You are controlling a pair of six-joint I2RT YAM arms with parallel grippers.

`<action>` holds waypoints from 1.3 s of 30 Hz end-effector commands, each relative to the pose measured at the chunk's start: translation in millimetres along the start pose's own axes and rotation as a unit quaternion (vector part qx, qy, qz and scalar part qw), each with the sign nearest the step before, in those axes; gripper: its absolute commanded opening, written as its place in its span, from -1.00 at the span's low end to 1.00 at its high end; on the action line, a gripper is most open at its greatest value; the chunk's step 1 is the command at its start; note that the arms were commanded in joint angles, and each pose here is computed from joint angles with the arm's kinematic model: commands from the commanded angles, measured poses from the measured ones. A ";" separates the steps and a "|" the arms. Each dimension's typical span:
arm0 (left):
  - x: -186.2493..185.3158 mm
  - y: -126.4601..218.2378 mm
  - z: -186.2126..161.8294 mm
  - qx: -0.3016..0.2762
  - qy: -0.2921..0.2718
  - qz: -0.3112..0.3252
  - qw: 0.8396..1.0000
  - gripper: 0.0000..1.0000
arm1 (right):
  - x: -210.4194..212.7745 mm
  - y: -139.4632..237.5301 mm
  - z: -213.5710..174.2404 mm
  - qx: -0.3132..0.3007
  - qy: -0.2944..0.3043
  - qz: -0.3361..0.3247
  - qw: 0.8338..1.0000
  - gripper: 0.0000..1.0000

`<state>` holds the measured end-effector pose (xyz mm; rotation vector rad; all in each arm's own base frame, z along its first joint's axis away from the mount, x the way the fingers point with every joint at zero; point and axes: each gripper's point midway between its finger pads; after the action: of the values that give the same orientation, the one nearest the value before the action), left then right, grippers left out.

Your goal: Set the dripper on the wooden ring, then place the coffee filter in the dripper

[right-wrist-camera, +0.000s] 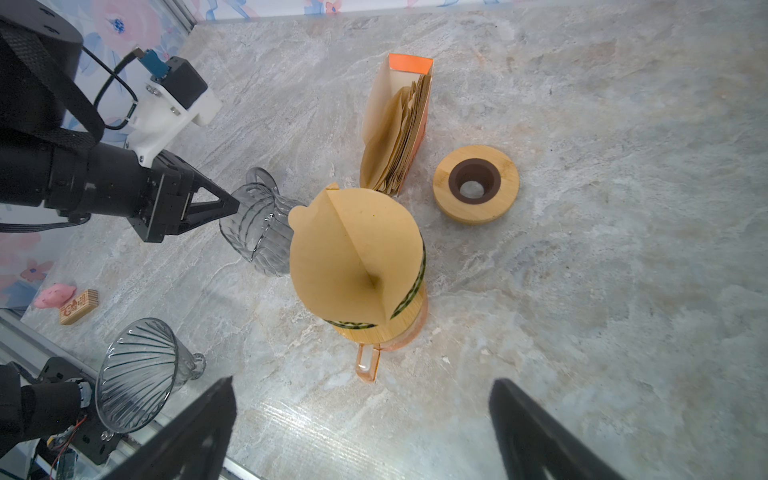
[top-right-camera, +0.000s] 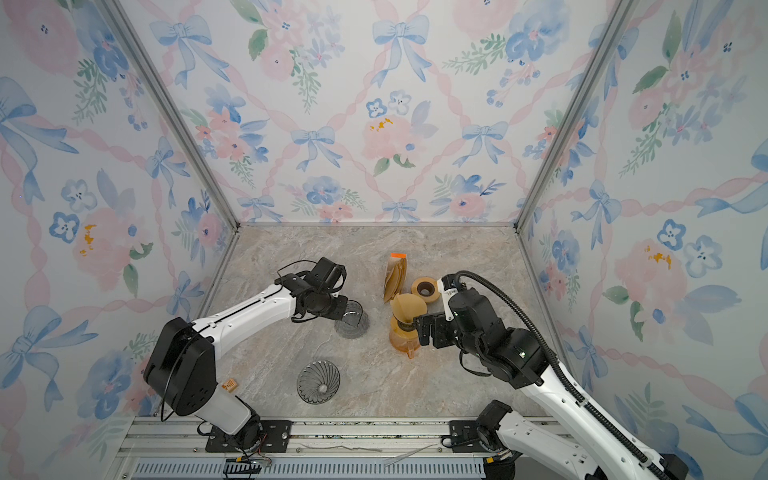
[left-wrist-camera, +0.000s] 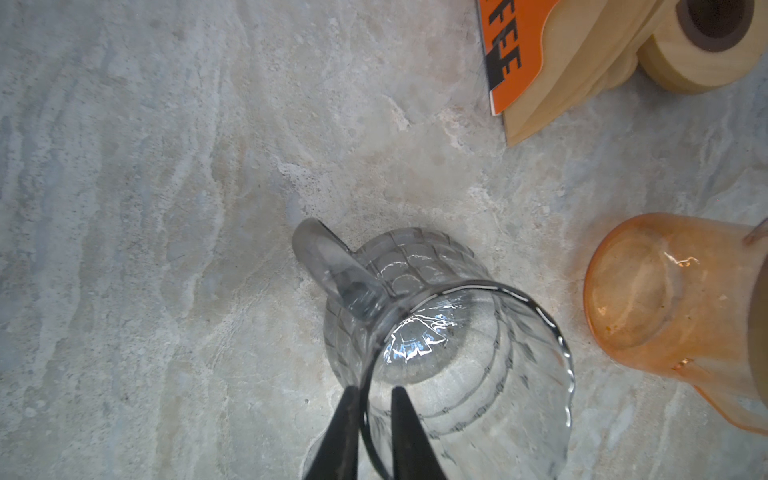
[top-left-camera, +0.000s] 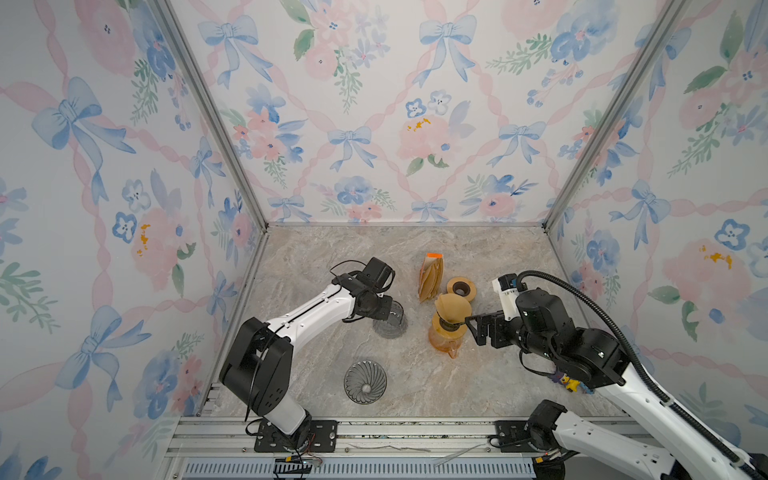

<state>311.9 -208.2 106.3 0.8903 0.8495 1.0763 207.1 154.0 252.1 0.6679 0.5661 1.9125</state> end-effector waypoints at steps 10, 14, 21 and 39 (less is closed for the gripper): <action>-9.9 39.5 17.7 -0.048 0.036 -0.038 0.997 -0.42 | 15.4 11.8 26.2 -0.032 -0.060 0.044 0.997 0.97; -12.8 61.1 28.1 -0.078 0.043 -0.058 0.994 -0.32 | 9.8 14.4 37.2 -0.034 -0.092 0.048 0.994 0.93; -32.4 101.6 37.4 -0.148 0.016 -0.150 0.977 0.18 | -4.6 12.9 58.1 -0.036 -0.138 0.069 0.987 0.91; -29.9 169.7 0.7 -0.283 -0.051 -0.287 0.914 0.97 | -85.0 -59.5 61.5 0.007 -0.225 0.054 0.973 0.64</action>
<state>248.9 -190.1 257.4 0.2028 0.6435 0.7648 307.8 105.9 250.9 1.0964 0.2774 1.7450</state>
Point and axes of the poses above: each gripper's point midway between its finger pads, its own y axis back along the fingers, its own x axis along the line the jaws close on, z = x × y, and after that the axes turned 3 degrees about y, right-handed
